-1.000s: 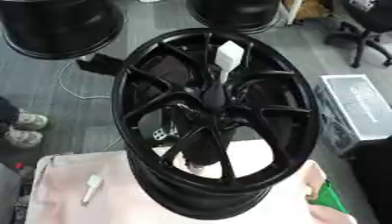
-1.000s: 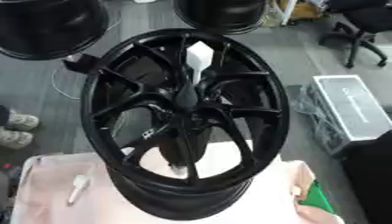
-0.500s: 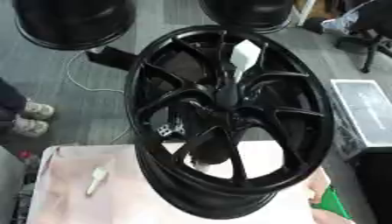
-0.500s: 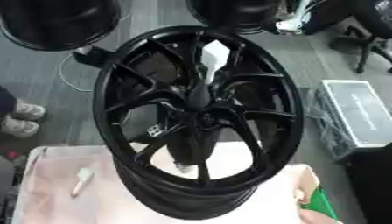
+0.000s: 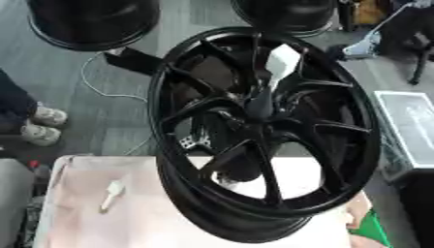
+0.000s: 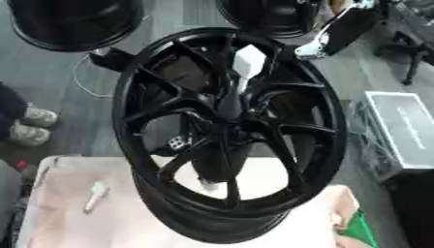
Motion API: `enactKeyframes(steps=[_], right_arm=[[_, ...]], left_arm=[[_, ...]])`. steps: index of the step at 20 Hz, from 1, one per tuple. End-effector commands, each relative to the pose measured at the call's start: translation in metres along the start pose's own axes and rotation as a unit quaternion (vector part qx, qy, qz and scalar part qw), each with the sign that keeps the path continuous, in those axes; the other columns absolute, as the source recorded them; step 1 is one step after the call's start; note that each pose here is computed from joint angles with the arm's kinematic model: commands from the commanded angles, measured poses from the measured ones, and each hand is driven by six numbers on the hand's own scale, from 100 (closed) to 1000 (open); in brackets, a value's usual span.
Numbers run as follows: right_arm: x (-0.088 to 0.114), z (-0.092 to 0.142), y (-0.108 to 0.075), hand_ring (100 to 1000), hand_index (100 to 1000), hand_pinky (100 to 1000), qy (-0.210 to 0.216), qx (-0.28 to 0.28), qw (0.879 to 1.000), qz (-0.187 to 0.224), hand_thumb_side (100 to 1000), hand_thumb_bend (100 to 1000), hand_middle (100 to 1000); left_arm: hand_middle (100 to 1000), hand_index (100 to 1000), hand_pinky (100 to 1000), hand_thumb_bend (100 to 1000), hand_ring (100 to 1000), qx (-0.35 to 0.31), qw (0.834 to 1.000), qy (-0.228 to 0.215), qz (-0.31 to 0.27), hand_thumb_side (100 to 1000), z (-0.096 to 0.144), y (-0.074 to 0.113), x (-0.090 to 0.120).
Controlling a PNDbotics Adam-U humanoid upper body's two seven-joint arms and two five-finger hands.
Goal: Pull the pin out of the wheel hub.
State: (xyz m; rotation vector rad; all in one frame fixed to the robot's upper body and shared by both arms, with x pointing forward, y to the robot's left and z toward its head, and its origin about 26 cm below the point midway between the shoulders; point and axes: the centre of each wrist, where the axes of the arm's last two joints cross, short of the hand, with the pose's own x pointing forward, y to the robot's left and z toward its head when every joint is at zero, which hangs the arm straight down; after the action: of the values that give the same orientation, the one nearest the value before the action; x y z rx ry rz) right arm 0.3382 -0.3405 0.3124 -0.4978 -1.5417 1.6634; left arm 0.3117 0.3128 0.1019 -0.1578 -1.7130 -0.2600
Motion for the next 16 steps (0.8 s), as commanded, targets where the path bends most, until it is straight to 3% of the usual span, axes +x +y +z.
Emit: enactKeyframes(steps=[1,16], right_arm=[[-0.001,0.003,-0.009,446,932,476,0.008,0.001,1.000,0.013,286,408,866],[-0.019,-0.023,0.001,423,923,461,0.016,0.025,1.000,-0.008,266,380,853]], left_arm=[[665,776,612,182,684,-0.005,1.000,-0.009,-0.014,1000,-0.002,0.002,0.009],[666,776,615,177,685,-0.013,1.000,-0.010,-0.010,1000,-0.003,0.000,0.008]])
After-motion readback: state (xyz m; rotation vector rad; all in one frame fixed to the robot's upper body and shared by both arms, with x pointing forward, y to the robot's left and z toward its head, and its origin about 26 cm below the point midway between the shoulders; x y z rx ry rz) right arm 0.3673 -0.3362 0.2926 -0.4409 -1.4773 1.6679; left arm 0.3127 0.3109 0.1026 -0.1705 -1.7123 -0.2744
